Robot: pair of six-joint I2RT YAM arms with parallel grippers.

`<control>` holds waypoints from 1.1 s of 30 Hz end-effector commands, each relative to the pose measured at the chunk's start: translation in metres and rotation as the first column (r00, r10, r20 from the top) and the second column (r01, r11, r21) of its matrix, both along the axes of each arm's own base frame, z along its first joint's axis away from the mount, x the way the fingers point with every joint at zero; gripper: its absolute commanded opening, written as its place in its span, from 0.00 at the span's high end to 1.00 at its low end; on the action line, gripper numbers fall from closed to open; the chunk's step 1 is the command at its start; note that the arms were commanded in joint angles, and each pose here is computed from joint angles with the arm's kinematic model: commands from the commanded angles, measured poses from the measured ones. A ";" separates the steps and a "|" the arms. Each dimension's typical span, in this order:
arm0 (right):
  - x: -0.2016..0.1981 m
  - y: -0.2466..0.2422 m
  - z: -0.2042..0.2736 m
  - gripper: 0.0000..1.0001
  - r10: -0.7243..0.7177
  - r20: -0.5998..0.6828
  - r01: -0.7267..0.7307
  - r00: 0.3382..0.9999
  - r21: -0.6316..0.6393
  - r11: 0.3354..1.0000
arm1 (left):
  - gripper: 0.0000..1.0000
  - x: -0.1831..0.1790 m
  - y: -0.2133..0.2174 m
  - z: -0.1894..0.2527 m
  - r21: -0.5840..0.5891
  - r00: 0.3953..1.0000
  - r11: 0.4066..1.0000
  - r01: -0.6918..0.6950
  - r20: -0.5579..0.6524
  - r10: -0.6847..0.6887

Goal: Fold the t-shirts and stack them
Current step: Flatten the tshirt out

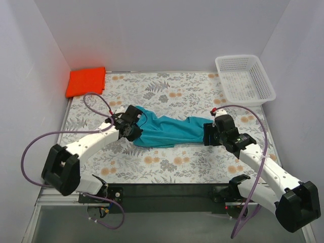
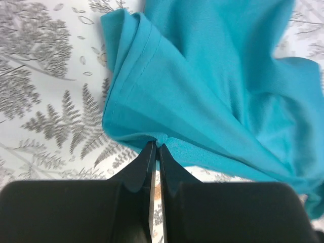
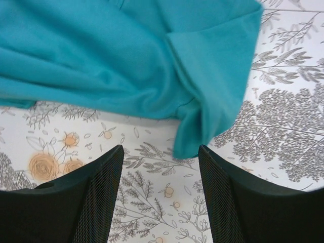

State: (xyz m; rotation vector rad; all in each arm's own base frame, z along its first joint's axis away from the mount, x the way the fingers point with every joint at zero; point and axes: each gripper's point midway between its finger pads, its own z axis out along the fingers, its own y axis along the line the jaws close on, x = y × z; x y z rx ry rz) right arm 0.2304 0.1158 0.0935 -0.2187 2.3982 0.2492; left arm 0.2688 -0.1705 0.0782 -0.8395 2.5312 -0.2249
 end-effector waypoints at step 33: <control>0.054 0.017 -0.039 0.47 0.026 -0.185 -0.039 0.982 -0.070 0.997 | 1.00 -0.078 0.058 0.002 -0.019 0.998 0.998 -0.054 0.045 0.054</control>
